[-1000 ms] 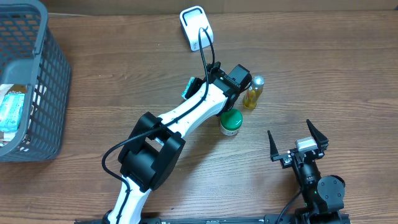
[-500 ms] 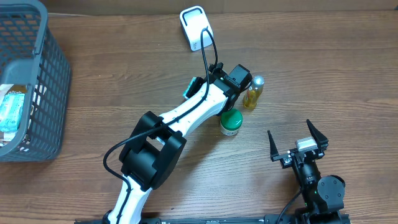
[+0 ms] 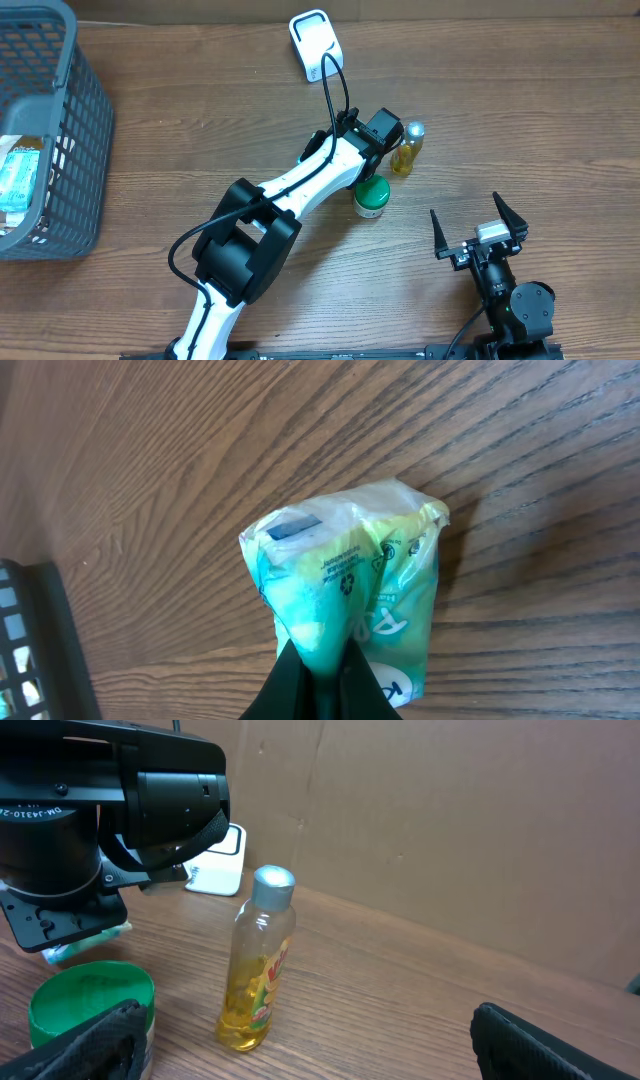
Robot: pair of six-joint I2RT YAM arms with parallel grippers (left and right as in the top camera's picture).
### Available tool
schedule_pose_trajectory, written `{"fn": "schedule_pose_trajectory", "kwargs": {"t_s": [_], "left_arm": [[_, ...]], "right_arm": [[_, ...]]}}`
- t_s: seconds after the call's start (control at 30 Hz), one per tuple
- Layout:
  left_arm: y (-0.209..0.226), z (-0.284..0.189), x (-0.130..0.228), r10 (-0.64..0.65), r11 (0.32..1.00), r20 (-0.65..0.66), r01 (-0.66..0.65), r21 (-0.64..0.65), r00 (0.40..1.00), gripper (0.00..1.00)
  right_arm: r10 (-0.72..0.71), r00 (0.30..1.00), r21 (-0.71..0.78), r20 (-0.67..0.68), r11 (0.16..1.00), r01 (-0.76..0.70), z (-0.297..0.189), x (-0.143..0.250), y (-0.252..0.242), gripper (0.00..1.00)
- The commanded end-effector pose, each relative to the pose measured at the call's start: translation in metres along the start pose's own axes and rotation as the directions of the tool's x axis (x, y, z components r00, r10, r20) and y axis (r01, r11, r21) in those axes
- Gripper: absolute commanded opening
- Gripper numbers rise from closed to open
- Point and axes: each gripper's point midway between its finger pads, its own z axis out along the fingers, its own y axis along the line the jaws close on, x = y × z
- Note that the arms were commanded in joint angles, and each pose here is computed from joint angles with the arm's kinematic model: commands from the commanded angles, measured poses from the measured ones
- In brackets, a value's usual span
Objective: Scan the item barcode
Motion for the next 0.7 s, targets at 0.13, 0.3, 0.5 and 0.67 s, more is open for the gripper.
{"fn": "schedule_pose_trajectory", "kwargs": {"t_s": [0.13, 0.3, 0.5, 0.67], "left_arm": [[0.015, 0.005, 0.003, 0.103, 0.984, -0.006, -0.103, -0.143, 0.995, 0.04], [0.012, 0.008, 0.010, 0.116, 0.984, -0.023, -0.118, -0.136, 0.993, 0.04], [0.004, 0.016, 0.027, 0.122, 0.982, -0.045, -0.127, -0.140, 0.992, 0.04], [0.003, 0.017, 0.031, 0.132, 0.980, -0.053, -0.138, -0.143, 0.990, 0.04]], "right_arm": [[0.004, 1.000, -0.002, 0.000, 1.000, -0.004, 0.000, 0.003, 0.001, 1.00], [0.004, 1.000, -0.002, 0.000, 1.000, -0.004, 0.000, 0.003, 0.001, 1.00], [0.004, 1.000, -0.002, -0.001, 1.000, -0.004, 0.000, 0.003, 0.001, 1.00], [0.004, 1.000, -0.002, 0.000, 1.000, -0.004, 0.000, 0.003, 0.001, 1.00]]}}
